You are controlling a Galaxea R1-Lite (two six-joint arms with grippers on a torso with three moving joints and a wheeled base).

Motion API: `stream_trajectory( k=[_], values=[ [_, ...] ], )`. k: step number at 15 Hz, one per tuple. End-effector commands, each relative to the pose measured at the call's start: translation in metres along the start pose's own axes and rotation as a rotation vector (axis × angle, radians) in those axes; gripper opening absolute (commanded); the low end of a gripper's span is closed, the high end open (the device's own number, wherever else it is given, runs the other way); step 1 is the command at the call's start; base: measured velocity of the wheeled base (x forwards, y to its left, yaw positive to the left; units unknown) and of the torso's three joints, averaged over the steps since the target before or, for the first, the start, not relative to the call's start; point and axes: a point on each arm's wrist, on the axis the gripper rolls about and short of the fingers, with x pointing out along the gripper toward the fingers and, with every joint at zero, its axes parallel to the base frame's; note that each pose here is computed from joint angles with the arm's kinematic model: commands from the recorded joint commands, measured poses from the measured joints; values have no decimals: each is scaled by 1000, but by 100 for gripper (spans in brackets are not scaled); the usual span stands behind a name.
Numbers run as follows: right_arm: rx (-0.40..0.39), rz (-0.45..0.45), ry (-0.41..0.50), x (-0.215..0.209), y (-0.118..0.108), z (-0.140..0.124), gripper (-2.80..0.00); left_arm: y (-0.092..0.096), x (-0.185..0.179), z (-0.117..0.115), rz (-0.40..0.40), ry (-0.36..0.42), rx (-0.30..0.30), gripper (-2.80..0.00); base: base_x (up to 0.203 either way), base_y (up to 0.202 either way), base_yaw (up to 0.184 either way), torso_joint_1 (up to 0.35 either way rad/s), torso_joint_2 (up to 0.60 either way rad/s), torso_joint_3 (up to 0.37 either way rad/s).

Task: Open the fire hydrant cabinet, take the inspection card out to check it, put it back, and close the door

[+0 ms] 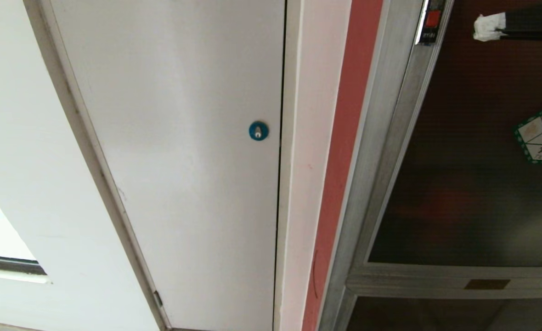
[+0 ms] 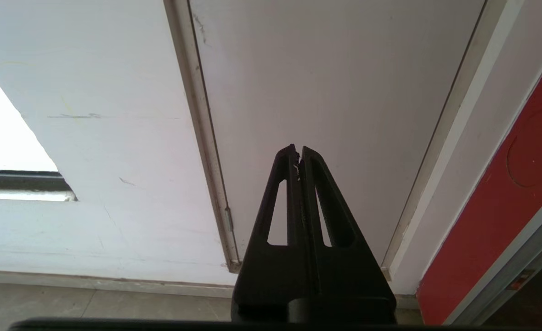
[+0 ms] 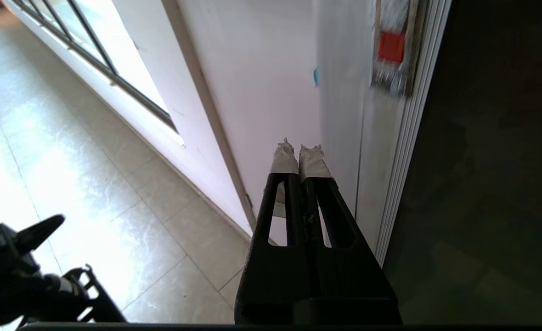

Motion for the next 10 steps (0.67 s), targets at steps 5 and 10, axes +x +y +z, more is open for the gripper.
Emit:
stream_trajectory(
  k=[5, 10],
  values=[
    [-3, -18, -8, 34, -17, 12, -280, 0, 0, 0, 0, 1, 0, -280, 0, 0, 0, 0, 0, 0],
    [-18, -62, -41, 42, -21, 15, -280, 0, 0, 0, 0, 2, 0, -280, 0, 0, 0, 0, 0, 0]
  ],
)
